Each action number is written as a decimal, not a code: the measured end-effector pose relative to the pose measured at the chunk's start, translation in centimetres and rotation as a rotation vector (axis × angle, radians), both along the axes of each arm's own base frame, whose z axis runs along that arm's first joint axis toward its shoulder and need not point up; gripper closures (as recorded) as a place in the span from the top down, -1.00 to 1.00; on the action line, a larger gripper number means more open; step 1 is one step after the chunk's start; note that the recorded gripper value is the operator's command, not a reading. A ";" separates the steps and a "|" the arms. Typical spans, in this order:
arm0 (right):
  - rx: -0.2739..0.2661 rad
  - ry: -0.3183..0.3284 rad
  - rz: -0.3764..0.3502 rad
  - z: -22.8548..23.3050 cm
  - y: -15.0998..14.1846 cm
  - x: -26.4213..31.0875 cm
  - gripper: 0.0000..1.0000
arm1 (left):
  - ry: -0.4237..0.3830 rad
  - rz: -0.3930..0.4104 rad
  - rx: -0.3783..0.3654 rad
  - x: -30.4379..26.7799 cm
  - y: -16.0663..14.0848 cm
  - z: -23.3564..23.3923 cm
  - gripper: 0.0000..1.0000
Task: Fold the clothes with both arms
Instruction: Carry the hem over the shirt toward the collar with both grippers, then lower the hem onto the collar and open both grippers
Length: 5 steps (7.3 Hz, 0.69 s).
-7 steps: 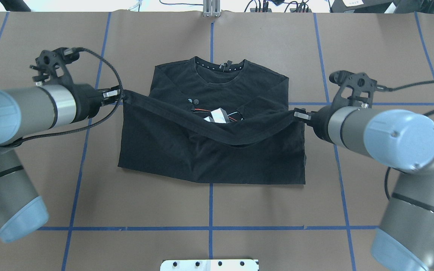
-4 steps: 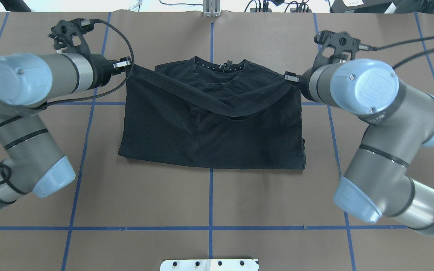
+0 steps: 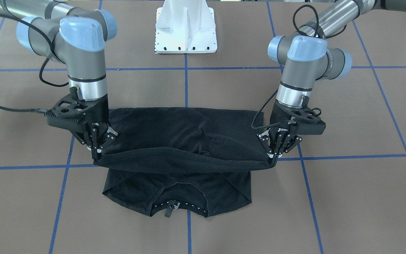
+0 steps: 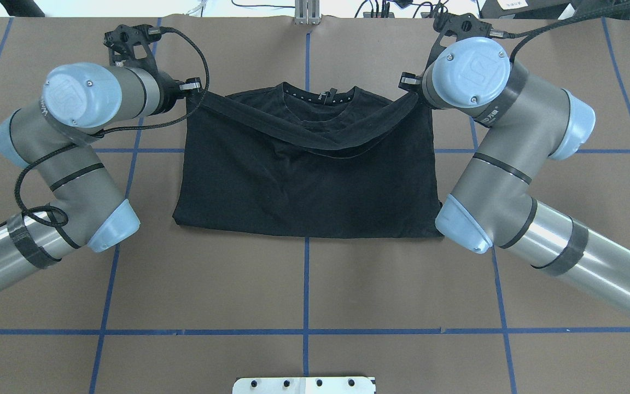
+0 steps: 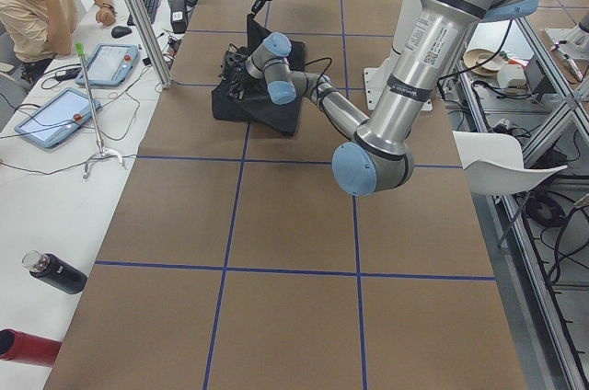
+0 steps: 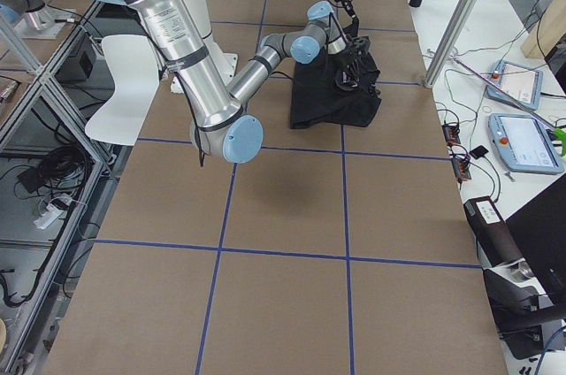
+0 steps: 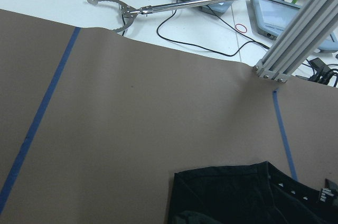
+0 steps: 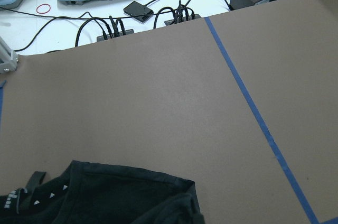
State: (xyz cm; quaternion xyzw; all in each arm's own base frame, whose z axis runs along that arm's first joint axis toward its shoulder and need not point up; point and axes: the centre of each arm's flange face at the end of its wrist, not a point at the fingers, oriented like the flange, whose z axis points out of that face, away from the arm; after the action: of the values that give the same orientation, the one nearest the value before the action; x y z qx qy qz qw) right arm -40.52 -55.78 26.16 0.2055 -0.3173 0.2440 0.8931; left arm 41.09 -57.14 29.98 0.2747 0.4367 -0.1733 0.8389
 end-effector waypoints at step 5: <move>-0.025 0.066 -0.008 5.0 -3.4 -1.5 -1.00 | -0.120 0.053 0.057 1.6 -3.6 3.1 -1.00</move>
State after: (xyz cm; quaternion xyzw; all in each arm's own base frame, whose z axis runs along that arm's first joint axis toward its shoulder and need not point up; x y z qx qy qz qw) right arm -42.02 -59.20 31.14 0.2010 -0.2856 0.2376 0.9064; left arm 42.72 -60.74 33.05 0.2966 0.3978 -0.1216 0.8597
